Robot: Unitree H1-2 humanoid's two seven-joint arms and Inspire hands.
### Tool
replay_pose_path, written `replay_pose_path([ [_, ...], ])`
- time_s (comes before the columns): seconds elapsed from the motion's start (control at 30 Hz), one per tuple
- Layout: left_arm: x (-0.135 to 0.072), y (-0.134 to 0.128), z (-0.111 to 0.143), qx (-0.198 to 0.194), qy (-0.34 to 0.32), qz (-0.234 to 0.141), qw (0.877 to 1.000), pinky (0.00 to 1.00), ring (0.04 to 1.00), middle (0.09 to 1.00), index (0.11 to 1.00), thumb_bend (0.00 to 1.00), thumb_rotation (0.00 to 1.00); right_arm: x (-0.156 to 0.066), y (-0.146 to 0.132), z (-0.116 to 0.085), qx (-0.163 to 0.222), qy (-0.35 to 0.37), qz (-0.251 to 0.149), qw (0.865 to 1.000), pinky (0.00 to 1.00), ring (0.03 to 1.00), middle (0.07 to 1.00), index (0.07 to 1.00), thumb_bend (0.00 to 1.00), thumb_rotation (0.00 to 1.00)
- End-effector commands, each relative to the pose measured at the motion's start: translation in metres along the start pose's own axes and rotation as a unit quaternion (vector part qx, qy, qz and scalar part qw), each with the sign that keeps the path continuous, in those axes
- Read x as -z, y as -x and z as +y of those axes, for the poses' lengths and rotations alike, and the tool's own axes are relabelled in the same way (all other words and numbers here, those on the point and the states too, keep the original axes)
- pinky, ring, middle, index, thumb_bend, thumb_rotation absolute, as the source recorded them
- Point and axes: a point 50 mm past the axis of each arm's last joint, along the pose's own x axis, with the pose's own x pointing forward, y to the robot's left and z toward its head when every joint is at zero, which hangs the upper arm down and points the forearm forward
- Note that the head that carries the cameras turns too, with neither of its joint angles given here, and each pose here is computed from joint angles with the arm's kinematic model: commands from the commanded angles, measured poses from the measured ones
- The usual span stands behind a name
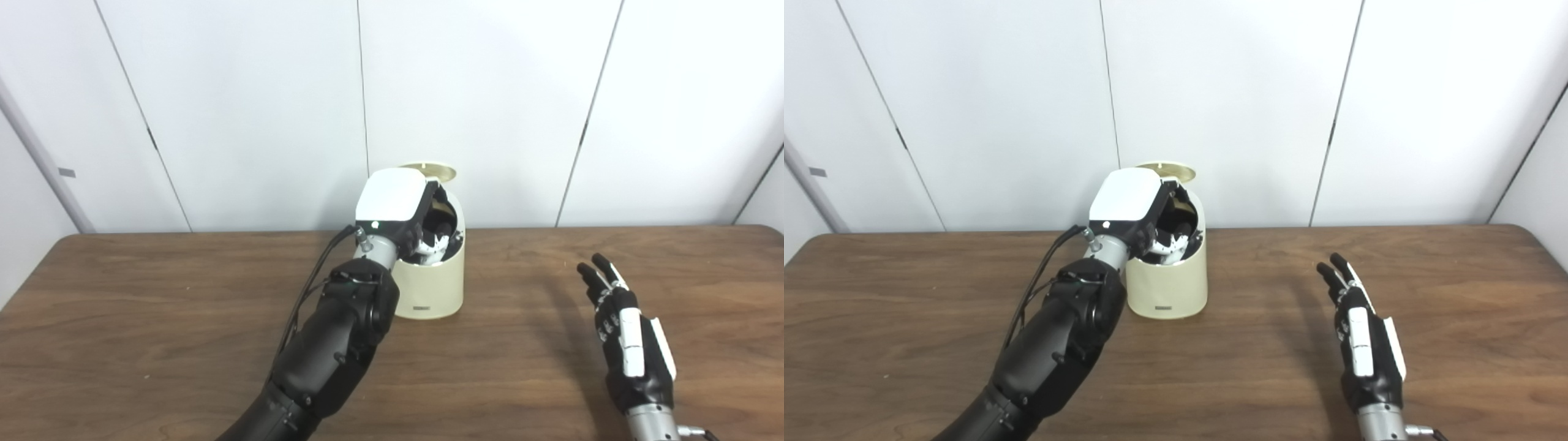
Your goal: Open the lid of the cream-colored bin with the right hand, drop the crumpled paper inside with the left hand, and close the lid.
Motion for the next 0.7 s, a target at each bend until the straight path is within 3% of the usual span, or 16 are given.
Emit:
replay_pose_path([
  [0.0, 0.0139, -0.002, 0.0132, -0.022, -0.01, 0.027, 0.999, 0.62, 0.732, 0.776, 0.737, 0.93, 0.16, 0.0417, 0.0463, -0.0057, 0.018, -0.015, 0.087, 0.996, 0.99, 0.944, 0.877, 0.903, 0.49, 0.94],
  [0.1, 0.014, -0.0011, 0.0127, -0.028, -0.001, 0.025, 0.999, 0.6, 0.718, 0.754, 0.714, 0.92, 0.13, 0.0418, 0.0467, -0.0063, 0.02, -0.012, 0.09, 0.996, 0.99, 0.94, 0.875, 0.903, 0.5, 0.94],
  [0.2, 0.0145, 0.0001, 0.0117, -0.034, 0.031, 0.022, 0.999, 0.57, 0.674, 0.702, 0.668, 0.89, 0.04, 0.0419, 0.0469, -0.0071, 0.018, -0.011, 0.09, 0.996, 1.0, 0.945, 0.88, 0.91, 0.5, 0.95],
  [0.27, 0.0149, 0.0011, 0.0116, -0.037, 0.052, 0.018, 0.998, 0.54, 0.63, 0.666, 0.575, 0.69, 0.02, 0.0421, 0.047, -0.0074, 0.018, -0.011, 0.091, 0.996, 1.0, 0.949, 0.882, 0.911, 0.51, 0.95],
  [0.3, 0.0154, 0.0015, 0.0115, -0.045, 0.065, 0.012, 0.997, 0.53, 0.619, 0.66, 0.558, 0.66, 0.02, 0.0422, 0.0472, -0.0075, 0.018, -0.006, 0.091, 0.996, 1.0, 0.949, 0.882, 0.911, 0.51, 0.95],
  [0.37, 0.0162, 0.0017, 0.011, -0.061, 0.082, 0.004, 0.995, 0.37, 0.47, 0.559, 0.513, 0.51, 0.0, 0.0426, 0.0474, -0.0078, 0.019, -0.005, 0.092, 0.996, 0.99, 0.944, 0.88, 0.908, 0.5, 0.97],
  [0.47, 0.0179, 0.0018, 0.0095, -0.089, 0.101, -0.004, 0.991, 0.3, 0.402, 0.52, 0.53, 0.47, 0.0, 0.0438, 0.0471, -0.008, 0.018, -0.005, 0.095, 0.995, 0.99, 0.947, 0.882, 0.906, 0.51, 0.95],
  [0.67, 0.0202, 0.0027, 0.0099, -0.122, 0.123, -0.007, 0.985, 0.3, 0.412, 0.542, 0.503, 0.47, 0.0, 0.0442, 0.0469, -0.0085, 0.016, -0.005, 0.094, 0.995, 1.0, 0.951, 0.886, 0.911, 0.49, 0.97],
])
